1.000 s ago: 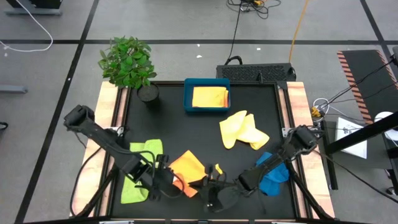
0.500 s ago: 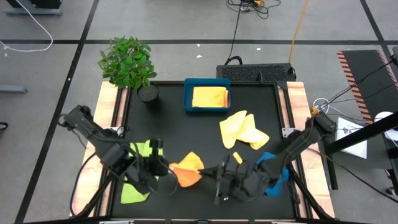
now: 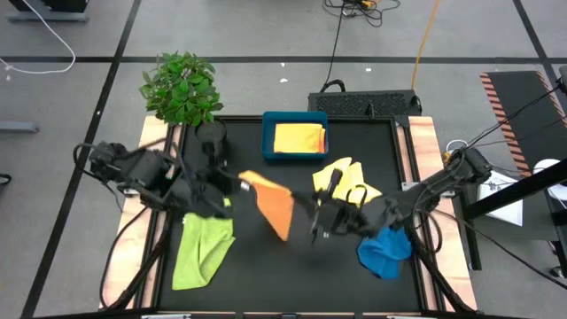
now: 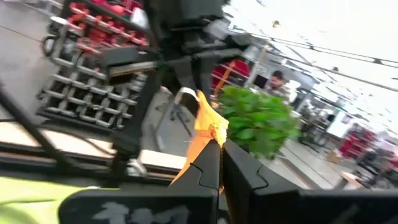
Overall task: Fold microfiber towels
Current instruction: Fold the orange microfiber towel
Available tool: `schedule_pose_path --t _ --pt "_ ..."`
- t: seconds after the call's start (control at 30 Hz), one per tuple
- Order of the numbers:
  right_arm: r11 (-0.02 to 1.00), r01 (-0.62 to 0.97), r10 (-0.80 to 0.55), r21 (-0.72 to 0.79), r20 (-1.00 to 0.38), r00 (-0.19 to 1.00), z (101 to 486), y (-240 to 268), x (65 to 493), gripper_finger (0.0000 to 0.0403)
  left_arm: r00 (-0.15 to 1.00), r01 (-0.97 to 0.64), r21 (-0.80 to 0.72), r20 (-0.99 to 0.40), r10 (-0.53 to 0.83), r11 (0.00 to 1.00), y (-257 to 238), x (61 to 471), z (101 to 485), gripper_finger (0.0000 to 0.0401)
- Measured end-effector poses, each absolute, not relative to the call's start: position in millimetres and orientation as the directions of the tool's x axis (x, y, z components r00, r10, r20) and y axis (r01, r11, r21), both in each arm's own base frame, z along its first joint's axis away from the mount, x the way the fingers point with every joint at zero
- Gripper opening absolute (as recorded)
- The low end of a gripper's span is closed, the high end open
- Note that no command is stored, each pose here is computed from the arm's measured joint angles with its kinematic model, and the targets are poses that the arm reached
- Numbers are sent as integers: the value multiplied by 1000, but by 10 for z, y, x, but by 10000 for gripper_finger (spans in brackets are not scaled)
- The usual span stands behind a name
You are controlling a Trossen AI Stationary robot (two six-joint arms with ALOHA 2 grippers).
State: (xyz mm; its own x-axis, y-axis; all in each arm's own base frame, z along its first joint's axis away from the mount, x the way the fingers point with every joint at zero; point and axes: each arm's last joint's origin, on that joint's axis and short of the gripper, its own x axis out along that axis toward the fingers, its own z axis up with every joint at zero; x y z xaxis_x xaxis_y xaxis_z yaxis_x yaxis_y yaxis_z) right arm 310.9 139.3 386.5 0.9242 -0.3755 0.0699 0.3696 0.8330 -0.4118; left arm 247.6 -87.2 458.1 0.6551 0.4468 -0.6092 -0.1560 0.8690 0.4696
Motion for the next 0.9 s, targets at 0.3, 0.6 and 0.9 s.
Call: schedule_pose_path --t 0.3,0.6,0.9 --pt "822 446 -470 -356 21 883 4053 796 2983 0 584 -291 498 -584 564 817 -414 2581 4654 5" --pt "866 415 -460 -278 -117 880 3839 392 3091 0 469 -354 528 -614 635 772 -131 2742 4402 5" --pt "939 264 -308 -219 -203 929 3255 747 3039 0 414 -188 491 -745 522 850 -814 2729 3639 5"
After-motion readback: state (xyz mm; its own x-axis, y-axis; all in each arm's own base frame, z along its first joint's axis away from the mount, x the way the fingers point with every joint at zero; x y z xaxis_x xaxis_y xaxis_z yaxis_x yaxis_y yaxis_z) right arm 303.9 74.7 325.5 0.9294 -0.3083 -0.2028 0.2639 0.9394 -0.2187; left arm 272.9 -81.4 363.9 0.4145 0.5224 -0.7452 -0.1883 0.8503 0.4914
